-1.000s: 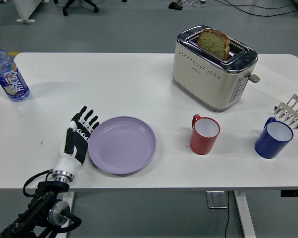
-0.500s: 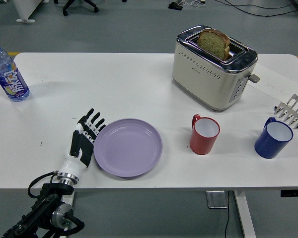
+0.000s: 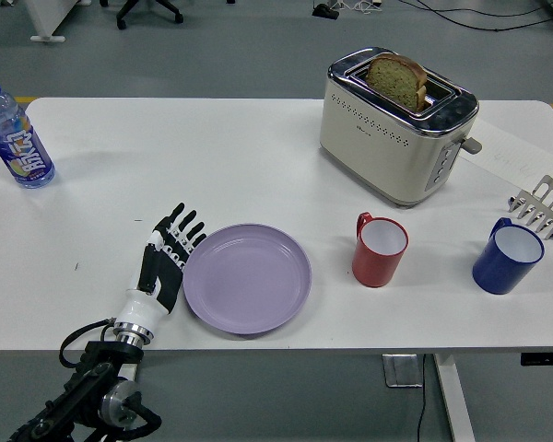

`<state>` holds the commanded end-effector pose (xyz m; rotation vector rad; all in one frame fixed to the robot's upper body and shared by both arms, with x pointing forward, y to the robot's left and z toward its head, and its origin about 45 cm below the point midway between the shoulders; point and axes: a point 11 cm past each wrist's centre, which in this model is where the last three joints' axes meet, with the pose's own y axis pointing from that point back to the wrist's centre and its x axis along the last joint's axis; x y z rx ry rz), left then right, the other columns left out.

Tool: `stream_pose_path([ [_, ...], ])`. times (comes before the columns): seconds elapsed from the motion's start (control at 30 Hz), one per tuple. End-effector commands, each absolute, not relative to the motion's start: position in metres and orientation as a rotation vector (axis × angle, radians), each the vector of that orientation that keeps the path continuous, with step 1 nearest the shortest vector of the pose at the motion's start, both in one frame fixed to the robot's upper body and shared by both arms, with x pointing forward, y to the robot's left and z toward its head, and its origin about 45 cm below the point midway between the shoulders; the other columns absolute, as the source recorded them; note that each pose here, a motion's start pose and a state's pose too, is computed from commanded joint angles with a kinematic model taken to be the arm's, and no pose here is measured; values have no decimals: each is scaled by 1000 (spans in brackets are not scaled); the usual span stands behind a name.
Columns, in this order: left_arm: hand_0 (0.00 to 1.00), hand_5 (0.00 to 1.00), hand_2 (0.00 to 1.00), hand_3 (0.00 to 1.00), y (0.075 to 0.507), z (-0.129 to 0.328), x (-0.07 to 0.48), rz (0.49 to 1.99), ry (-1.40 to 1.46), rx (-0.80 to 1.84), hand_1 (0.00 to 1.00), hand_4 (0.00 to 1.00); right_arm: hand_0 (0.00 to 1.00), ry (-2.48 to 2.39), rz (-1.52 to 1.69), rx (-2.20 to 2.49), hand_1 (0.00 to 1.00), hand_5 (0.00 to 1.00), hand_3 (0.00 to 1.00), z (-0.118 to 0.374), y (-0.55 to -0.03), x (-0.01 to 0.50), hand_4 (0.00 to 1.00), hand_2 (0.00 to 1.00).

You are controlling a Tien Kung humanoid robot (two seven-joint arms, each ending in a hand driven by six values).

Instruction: Push plate across desktop

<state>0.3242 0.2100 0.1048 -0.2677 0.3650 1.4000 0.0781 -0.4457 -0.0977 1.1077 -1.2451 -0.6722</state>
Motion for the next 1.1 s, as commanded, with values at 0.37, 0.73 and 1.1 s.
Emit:
stream_pose_path([
  [0.37, 878, 998, 954, 975, 200, 108, 326, 1367, 365, -273, 906, 484, 632, -1250, -668, 1110, 562, 322, 611, -97, -446, 81, 171, 658],
  [0.73, 878, 998, 954, 973, 190, 112, 328, 1333, 363, -278, 906, 484, 630, -1251, -664, 1112, 561, 323, 611, -97, -446, 84, 171, 658],
  [1.1, 878, 998, 954, 971, 182, 112, 326, 1304, 372, -275, 906, 483, 630, -1250, -663, 1112, 562, 322, 611, -96, -446, 83, 171, 658],
])
